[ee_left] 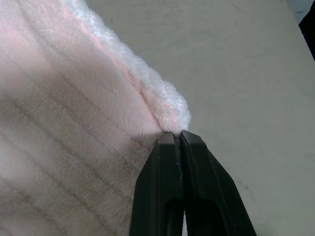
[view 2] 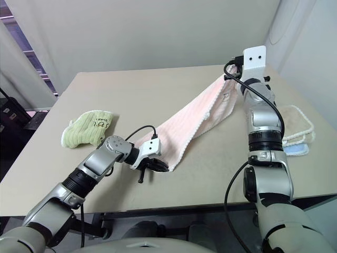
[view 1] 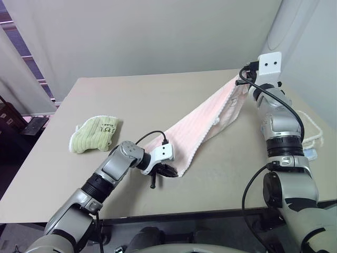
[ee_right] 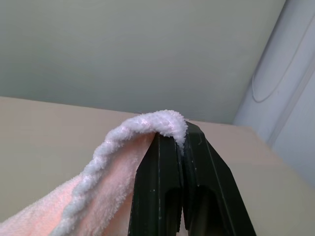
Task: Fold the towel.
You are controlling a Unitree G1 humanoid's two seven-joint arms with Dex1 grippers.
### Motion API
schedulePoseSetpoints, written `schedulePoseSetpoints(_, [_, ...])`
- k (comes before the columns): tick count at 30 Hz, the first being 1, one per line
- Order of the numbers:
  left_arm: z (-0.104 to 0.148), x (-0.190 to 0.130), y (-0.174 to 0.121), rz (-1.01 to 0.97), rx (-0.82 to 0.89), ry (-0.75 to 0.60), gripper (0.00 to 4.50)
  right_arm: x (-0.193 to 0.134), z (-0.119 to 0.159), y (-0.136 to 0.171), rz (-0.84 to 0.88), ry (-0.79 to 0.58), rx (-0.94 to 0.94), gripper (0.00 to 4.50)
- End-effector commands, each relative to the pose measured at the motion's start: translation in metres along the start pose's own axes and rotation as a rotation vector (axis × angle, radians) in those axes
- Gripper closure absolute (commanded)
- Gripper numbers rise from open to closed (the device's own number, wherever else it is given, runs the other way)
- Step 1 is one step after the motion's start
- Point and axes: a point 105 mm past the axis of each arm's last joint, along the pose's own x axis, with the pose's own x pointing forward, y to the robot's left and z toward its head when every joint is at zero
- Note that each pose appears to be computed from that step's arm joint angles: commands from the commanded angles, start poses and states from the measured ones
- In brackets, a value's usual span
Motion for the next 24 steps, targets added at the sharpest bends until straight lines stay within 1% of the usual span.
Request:
schedulePoseSetpoints(1, [-0.031,-0.003,-0.006,-0.026,-0.148,0.052,4.47,-0.002,0.022,-0.006,-0.018,-0.068,-0.025,4.5])
schedulePoseSetpoints(4, [-0.003,-0.03,0.01,0.044,-0.167,-0.097,4.47,-0.004,0.021,-0.006,-0.016,-0.07,-0.019,4.5])
schedulePoseSetpoints(8, [0.037,-0.096,0.046,0.205,-0.188,-0.325,4.47,-0.007,0.019,-0.011,-0.033,-0.071,-0.004,4.5])
schedulePoseSetpoints(10, [0.05,-0.131,0.066,0.3,-0.204,-0.416,4.47,-0.006,0.014,-0.017,-0.06,-0.058,-0.002,4.5])
schedulePoseSetpoints(12, [0.058,-0.161,0.089,0.423,-0.21,-0.479,4.47,-0.004,0.012,-0.021,-0.08,-0.052,-0.008,4.5])
schedulePoseSetpoints(13, [0.062,-0.171,0.098,0.468,-0.211,-0.5,4.47,-0.003,0.012,-0.022,-0.082,-0.052,-0.008,4.5])
schedulePoseSetpoints(16, [0.085,-0.207,0.13,0.623,-0.291,-0.644,4.47,0.002,0.016,-0.019,-0.071,-0.061,-0.002,4.5])
schedulePoseSetpoints(18, [0.095,-0.22,0.148,0.742,-0.317,-0.689,4.47,0.009,0.021,-0.015,-0.065,-0.075,0.011,4.5])
schedulePoseSetpoints(20, [0.096,-0.224,0.161,0.853,-0.318,-0.682,4.47,0.016,0.026,-0.011,-0.065,-0.087,0.006,4.5])
schedulePoseSetpoints(22, [0.105,-0.234,0.17,0.944,-0.371,-0.798,4.47,0.023,0.037,-0.012,-0.088,-0.117,0.003,4.5])
schedulePoseSetpoints(24, [0.108,-0.239,0.175,1.011,-0.382,-0.837,4.47,0.028,0.044,-0.019,-0.127,-0.133,0.022,4.5])
